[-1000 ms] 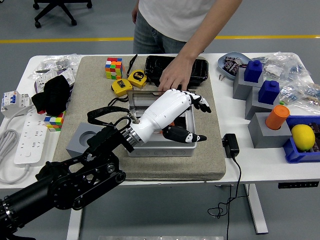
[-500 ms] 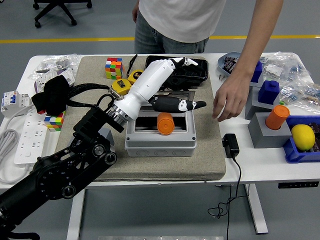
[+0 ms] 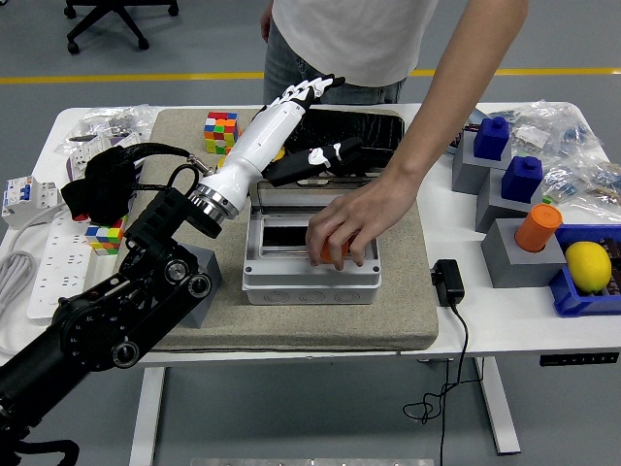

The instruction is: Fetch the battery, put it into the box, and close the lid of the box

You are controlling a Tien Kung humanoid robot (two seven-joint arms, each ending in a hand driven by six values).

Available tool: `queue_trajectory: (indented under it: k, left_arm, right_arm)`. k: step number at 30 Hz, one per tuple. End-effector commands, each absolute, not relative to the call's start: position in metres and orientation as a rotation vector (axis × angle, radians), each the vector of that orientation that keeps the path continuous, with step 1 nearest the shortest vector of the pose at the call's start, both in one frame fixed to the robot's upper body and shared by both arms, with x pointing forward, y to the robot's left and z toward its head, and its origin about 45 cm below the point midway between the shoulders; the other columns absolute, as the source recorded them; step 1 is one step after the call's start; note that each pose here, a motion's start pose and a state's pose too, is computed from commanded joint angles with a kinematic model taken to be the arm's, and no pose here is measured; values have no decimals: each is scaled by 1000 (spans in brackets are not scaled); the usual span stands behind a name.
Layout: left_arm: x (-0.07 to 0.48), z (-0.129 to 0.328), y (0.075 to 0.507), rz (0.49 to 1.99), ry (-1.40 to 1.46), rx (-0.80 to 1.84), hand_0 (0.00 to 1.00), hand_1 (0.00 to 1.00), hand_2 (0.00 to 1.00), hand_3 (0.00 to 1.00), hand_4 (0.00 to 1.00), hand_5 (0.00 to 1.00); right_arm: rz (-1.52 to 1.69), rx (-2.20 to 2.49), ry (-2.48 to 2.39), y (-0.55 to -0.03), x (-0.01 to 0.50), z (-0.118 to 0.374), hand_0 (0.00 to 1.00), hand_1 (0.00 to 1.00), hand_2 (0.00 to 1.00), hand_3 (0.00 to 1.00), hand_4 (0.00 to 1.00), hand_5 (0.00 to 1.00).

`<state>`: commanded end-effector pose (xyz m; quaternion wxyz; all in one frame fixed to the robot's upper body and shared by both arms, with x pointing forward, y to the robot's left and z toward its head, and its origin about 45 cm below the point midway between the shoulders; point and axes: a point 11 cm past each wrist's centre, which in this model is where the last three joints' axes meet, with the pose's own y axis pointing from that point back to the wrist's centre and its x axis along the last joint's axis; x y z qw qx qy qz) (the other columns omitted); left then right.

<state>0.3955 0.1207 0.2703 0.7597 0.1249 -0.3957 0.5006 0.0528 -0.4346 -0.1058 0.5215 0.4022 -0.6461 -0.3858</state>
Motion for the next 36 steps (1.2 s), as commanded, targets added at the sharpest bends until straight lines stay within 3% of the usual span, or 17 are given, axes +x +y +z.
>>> queue_trajectory:
  k: [13, 14, 19, 20, 25, 26, 31, 32, 36]
  left_arm:
    - [398, 262, 124, 1087, -875, 337, 998, 998, 998, 993, 998, 998]
    - [398, 261, 125, 1089, -883, 352, 998, 998, 998, 944, 998, 998]
    - [405, 254, 134, 1088, -939, 452, 998, 998, 998, 944, 998, 998]
    - [407, 252, 136, 1089, -949, 473, 998, 998, 998, 893, 998, 998]
    - [415, 246, 146, 1092, -996, 564, 998, 998, 998, 893, 998, 998]
    - [416, 243, 149, 1091, -1007, 595, 998, 998, 993, 795, 998, 998]
    - [421, 236, 159, 1085, -1047, 688, 998, 998, 993, 795, 998, 998]
    - [421, 236, 159, 1083, -1053, 695, 998, 998, 924, 624, 998, 998]
    - [419, 233, 157, 1066, -1052, 704, 998, 998, 924, 624, 998, 998]
  right_arm:
    - [-921, 961, -1546, -436, 53, -105, 776, 710, 710, 751, 998, 998]
    - [-920, 962, -1546, -437, 53, -105, 776, 710, 710, 751, 998, 998]
    - [-919, 964, -1548, -436, 54, -105, 776, 710, 710, 751, 998, 998]
    - [-919, 964, -1548, -436, 54, -105, 777, 710, 710, 751, 998, 998]
    - [-919, 964, -1548, -436, 54, -105, 777, 710, 710, 751, 998, 998]
    - [-919, 964, -1548, -436, 54, -105, 777, 710, 711, 751, 998, 998]
    - [-921, 962, -1547, -436, 53, -105, 777, 710, 711, 751, 998, 998]
    - [-921, 962, -1546, -436, 53, -105, 776, 710, 711, 750, 998, 998]
    - [-919, 964, -1548, -436, 54, -105, 776, 710, 711, 750, 998, 998]
